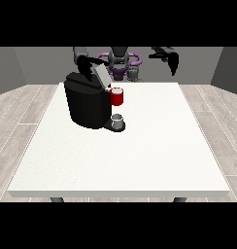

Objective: Insert the coffee pod into the coffee machine and close the lid

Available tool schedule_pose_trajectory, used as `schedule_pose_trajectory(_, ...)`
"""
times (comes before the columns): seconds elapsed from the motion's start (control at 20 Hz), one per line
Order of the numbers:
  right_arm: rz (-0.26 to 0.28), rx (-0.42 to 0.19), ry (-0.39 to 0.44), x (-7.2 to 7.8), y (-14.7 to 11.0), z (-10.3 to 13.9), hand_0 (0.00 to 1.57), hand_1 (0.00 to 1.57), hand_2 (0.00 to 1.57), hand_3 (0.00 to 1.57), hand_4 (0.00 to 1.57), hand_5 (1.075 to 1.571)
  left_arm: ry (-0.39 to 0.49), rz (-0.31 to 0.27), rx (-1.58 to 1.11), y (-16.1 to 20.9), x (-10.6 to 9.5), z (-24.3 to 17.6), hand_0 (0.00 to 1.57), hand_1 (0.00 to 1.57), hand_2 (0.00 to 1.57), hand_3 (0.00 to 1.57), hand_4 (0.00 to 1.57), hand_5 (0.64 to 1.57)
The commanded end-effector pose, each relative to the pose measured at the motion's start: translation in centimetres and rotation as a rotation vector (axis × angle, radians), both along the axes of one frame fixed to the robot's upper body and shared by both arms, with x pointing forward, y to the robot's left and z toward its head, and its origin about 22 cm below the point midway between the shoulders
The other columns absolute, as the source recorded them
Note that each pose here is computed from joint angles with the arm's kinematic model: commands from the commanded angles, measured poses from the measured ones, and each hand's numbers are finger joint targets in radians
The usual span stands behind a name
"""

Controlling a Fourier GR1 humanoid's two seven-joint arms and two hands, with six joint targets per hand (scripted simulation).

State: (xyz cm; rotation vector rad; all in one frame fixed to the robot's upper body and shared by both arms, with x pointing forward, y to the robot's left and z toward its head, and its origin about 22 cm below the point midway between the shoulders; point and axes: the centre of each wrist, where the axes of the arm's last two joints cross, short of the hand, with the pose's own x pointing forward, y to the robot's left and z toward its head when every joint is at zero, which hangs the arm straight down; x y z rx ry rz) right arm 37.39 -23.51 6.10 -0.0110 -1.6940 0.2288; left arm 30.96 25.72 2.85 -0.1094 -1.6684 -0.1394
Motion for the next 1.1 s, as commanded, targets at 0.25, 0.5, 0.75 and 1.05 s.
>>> schedule_pose_trajectory(0.25,0.037,-0.003,0.007,1.3,1.9,0.2,0.0,0.0,0.0,0.0,0.0,1.571,-0.021,0.008,0.019,1.4,-0.7,0.2,0.0,0.0,0.0,0.0,0.0,1.571)
schedule_pose_trajectory(0.5,0.064,-0.034,-0.019,2.2,2.2,2.2,0.0,0.0,0.0,0.0,0.0,1.571,-0.034,0.031,0.039,0.5,-1.0,-1.0,0.0,0.0,0.0,0.0,0.0,1.571)
schedule_pose_trajectory(0.75,0.095,-0.073,0.024,1.8,3.9,1.5,0.0,0.0,0.0,0.0,0.08,1.571,0.024,0.04,0.027,2.1,-1.3,-1.2,0.0,0.0,0.0,0.0,0.0,1.571)
schedule_pose_trajectory(1.05,0.112,-0.098,-0.066,2.3,6.2,2.5,0.0,0.0,0.0,0.0,0.0,1.571,-0.021,0.031,0.04,1.9,-0.3,-0.3,0.0,0.0,0.0,0.0,0.14,1.571)
